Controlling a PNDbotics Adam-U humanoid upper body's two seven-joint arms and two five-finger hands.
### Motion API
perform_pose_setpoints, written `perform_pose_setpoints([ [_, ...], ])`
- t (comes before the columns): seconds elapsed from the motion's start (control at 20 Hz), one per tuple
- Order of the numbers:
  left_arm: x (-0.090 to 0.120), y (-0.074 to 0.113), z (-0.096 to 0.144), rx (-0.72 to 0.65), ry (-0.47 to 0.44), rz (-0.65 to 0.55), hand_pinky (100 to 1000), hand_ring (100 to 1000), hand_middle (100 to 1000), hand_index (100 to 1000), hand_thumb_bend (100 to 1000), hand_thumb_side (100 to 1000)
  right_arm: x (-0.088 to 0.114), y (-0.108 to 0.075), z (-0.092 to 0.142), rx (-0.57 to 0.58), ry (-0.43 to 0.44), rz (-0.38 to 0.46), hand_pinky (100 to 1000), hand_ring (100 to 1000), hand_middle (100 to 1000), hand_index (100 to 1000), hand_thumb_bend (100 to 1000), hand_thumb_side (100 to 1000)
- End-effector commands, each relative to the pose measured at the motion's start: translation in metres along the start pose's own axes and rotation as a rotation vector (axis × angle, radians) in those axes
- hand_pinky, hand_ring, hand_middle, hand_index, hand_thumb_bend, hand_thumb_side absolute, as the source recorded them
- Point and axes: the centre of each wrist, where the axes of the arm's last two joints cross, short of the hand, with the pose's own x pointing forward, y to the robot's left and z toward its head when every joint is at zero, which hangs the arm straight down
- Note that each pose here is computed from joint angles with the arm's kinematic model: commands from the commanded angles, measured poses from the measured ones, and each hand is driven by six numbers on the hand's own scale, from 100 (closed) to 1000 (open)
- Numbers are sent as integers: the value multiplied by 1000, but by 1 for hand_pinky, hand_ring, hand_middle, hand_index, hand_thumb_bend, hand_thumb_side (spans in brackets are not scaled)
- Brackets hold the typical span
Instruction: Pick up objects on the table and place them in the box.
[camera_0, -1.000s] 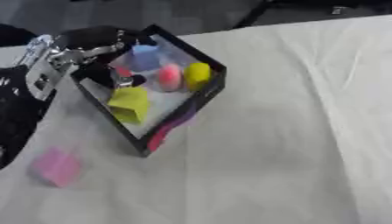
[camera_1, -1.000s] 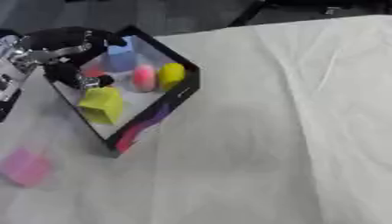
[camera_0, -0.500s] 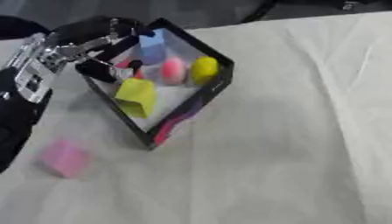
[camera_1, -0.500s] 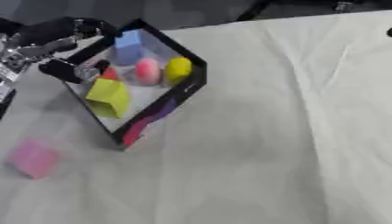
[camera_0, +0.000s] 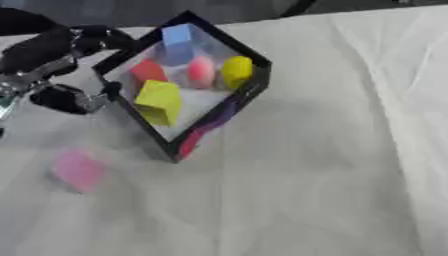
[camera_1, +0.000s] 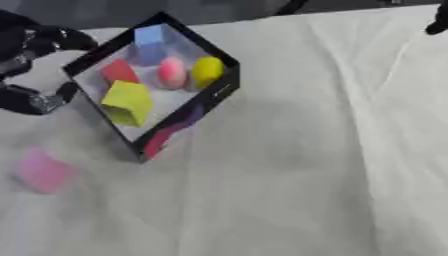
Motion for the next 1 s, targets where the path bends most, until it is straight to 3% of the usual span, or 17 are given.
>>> perform_pose_setpoints([
  [0.05, 11, 25, 16, -48, -5, -35, 852, 888, 825, 922, 100, 614, 11, -8, -2, -4, -22, 50, 908, 604, 600, 831, 100, 523],
  [0.35, 41, 26, 36, -172, 40, 40, 864, 905, 841, 943, 100, 723, 11, -10, -1, -14, -26, 61, 908, 604, 600, 831, 100, 524],
  [0.4, 46, 26, 39, -197, 48, 47, 865, 906, 839, 946, 100, 704, 11, -10, 0, -16, -27, 62, 908, 604, 601, 831, 100, 524],
  [0.5, 58, 24, 42, -249, 65, 51, 866, 908, 832, 947, 100, 560, 11, -11, -1, -17, -29, 63, 908, 605, 601, 831, 100, 524],
  [0.55, 63, 23, 44, -275, 73, 50, 869, 905, 820, 945, 100, 206, 11, -10, -1, -16, -30, 63, 908, 606, 601, 832, 100, 519],
  [0.6, 69, 23, 45, -303, 82, 47, 870, 906, 821, 945, 100, 272, 11, -10, -1, -15, -31, 63, 908, 606, 601, 832, 100, 524],
  [0.65, 75, 22, 46, -332, 91, 43, 880, 914, 826, 945, 126, 185, 11, -10, -1, -14, -32, 62, 907, 606, 601, 832, 100, 524],
  [0.85, 87, 18, 54, -418, 123, 16, 910, 930, 823, 889, 335, 221, 11, -9, -1, -9, -33, 59, 908, 605, 600, 831, 100, 524],
  [1.0, 87, 17, 57, -445, 145, -19, 921, 946, 838, 888, 436, 259, 11, -9, -2, -7, -33, 59, 908, 605, 600, 831, 100, 524],
])
